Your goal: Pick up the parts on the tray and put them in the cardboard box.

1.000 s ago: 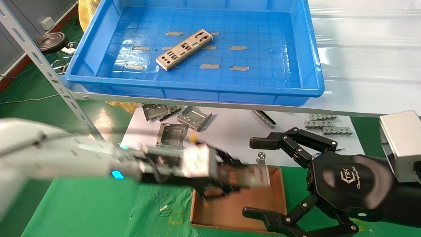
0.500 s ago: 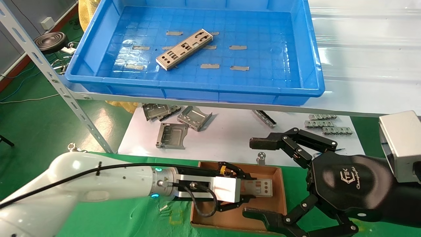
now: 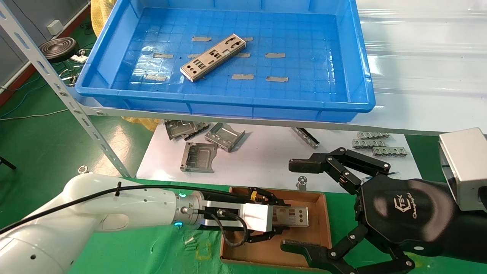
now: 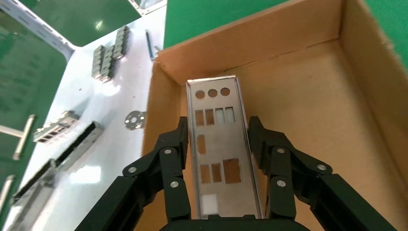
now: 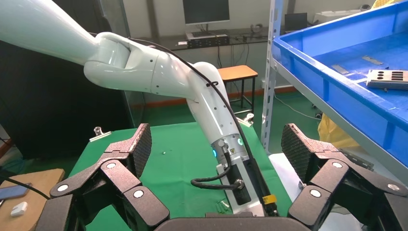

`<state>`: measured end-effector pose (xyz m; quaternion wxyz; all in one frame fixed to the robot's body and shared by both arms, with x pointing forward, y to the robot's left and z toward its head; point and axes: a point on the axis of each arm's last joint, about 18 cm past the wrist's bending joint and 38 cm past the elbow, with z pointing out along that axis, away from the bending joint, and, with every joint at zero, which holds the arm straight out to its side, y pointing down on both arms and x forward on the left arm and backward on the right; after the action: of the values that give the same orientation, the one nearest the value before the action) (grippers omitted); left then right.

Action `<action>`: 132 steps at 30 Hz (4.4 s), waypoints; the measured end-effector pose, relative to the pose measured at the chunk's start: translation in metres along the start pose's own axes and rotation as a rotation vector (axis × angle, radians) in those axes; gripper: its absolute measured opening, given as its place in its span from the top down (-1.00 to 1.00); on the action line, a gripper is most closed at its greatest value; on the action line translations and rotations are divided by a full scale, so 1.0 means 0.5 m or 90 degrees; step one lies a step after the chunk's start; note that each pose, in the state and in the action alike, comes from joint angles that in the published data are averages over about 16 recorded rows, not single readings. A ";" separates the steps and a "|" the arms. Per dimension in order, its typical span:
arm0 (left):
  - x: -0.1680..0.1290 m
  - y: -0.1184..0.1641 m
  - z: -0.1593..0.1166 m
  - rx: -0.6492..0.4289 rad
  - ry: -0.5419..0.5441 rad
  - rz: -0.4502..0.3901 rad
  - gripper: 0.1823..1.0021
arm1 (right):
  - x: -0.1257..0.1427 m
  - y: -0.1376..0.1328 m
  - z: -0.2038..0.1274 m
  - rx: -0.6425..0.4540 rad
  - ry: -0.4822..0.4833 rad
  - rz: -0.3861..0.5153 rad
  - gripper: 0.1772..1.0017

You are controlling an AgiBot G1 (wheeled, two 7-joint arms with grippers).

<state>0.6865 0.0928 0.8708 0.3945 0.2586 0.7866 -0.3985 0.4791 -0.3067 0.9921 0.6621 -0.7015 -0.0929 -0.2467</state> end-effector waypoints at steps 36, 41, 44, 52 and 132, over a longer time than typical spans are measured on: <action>0.008 -0.040 -0.141 0.182 0.033 -0.246 -0.94 | 0.000 0.000 0.000 0.000 0.000 0.000 -1.00; 0.006 -0.039 -0.171 0.195 0.016 -0.261 -0.98 | 0.000 0.000 0.000 0.000 0.000 0.000 -1.00; 0.006 -0.039 -0.194 0.204 0.005 -0.272 -1.00 | 0.000 0.000 0.000 0.000 0.000 0.000 -1.00; 0.006 -0.043 -0.263 0.229 -0.024 -0.298 -1.00 | 0.000 0.000 0.000 0.000 0.000 0.000 -1.00; 0.072 -0.180 -0.609 0.279 -0.056 -0.344 -1.00 | 0.000 0.000 0.000 0.000 0.001 0.000 -1.00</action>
<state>0.4752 0.3000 0.9920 0.2438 0.1019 0.7046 -0.6586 0.4792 -0.3069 0.9921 0.6622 -0.7014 -0.0925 -0.2469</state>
